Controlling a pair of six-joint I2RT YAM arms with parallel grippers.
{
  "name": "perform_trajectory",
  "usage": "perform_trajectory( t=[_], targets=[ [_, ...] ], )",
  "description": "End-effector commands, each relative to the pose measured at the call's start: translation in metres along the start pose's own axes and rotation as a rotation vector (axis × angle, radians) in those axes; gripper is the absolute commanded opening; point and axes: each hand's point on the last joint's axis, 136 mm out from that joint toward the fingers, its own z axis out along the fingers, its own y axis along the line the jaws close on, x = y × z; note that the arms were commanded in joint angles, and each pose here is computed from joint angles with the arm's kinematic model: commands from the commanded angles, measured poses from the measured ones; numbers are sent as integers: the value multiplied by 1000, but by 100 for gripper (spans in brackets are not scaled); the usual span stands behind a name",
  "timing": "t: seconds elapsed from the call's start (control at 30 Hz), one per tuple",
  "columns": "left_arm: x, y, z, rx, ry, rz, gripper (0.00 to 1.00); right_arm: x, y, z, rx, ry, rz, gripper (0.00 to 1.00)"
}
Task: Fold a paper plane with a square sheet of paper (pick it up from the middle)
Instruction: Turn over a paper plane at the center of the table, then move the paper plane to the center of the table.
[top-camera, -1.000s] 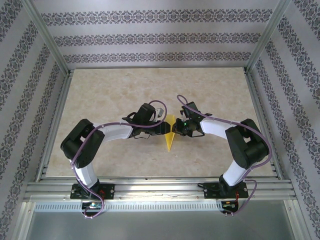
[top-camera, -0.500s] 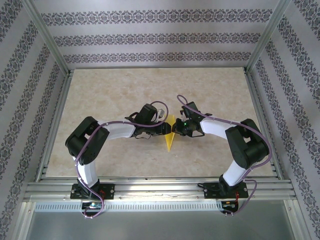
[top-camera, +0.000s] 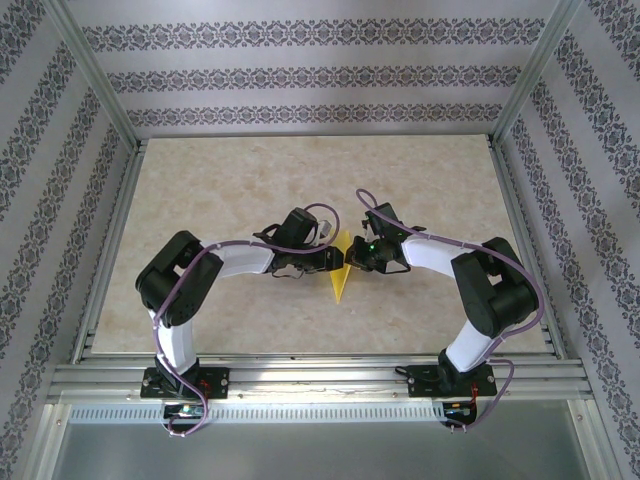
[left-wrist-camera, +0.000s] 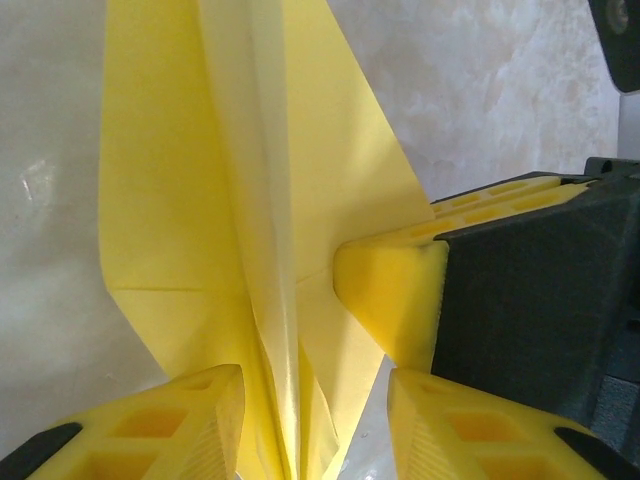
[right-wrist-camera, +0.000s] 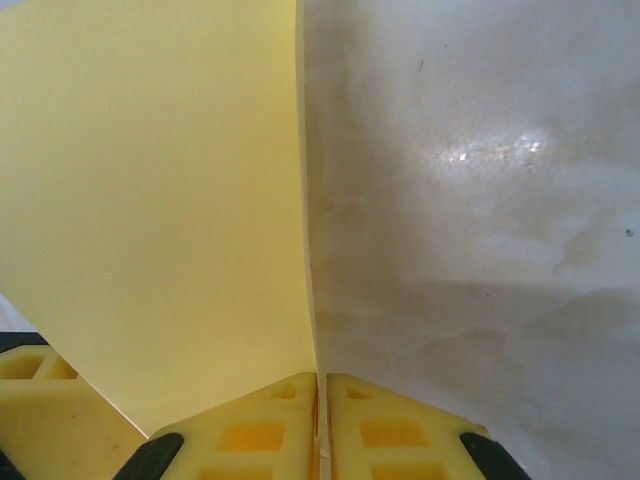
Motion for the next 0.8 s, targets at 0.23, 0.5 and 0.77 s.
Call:
perform_trajectory(
  t=[0.23,0.5,0.77],
  targets=[
    [15,6,8,-43,74,4,35,1,3,-3,-29,1,8,10],
    [18,8,12,-53,99,12,30,1,3,-2,-35,7,12,9],
    [18,12,13,-88,105,16,27,1,4,-2,-38,5,12,9]
  ],
)
